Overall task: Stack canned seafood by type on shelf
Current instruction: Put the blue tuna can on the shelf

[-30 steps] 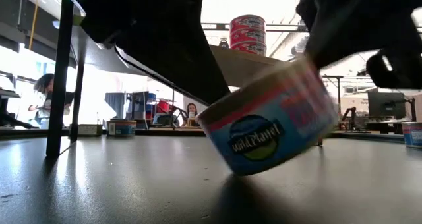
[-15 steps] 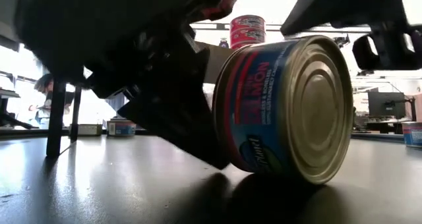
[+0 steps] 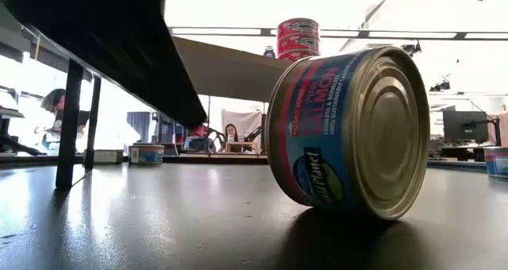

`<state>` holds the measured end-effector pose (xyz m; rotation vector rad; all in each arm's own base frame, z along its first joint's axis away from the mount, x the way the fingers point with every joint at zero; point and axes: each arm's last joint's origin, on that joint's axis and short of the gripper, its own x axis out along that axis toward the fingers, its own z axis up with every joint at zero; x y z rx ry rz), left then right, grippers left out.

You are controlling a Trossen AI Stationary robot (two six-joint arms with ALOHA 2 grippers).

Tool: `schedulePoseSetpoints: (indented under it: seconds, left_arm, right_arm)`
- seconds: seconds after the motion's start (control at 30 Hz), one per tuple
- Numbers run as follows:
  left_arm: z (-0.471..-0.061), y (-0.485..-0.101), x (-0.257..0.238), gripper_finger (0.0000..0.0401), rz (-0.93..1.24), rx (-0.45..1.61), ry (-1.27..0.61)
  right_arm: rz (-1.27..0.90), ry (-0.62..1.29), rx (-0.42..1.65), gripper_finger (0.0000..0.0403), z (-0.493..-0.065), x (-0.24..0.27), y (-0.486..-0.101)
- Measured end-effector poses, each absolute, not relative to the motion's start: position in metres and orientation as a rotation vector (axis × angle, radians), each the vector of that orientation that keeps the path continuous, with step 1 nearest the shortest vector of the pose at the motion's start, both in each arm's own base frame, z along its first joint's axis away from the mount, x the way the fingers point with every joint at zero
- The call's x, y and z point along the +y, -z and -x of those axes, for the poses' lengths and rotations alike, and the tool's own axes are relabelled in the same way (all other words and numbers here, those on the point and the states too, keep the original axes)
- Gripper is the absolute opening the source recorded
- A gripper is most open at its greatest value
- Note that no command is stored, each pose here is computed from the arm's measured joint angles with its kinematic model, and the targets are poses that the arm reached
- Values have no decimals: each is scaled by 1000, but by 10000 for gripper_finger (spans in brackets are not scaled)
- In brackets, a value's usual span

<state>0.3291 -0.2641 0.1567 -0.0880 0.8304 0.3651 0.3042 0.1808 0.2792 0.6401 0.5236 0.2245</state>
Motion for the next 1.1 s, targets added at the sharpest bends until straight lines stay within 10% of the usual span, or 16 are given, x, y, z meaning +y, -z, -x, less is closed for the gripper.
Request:
schedulePoseSetpoints:
  seconds: [0.47,1.1]
  left_arm:
    - [-302,-220,-272,0,260,693,-337]
    - [-255,-342,-236,0,245,376,-284]
  right_arm:
    - [79,-489,824,310,-329,206,-311]
    - [322,-333,1173,328,-346,204,-212]
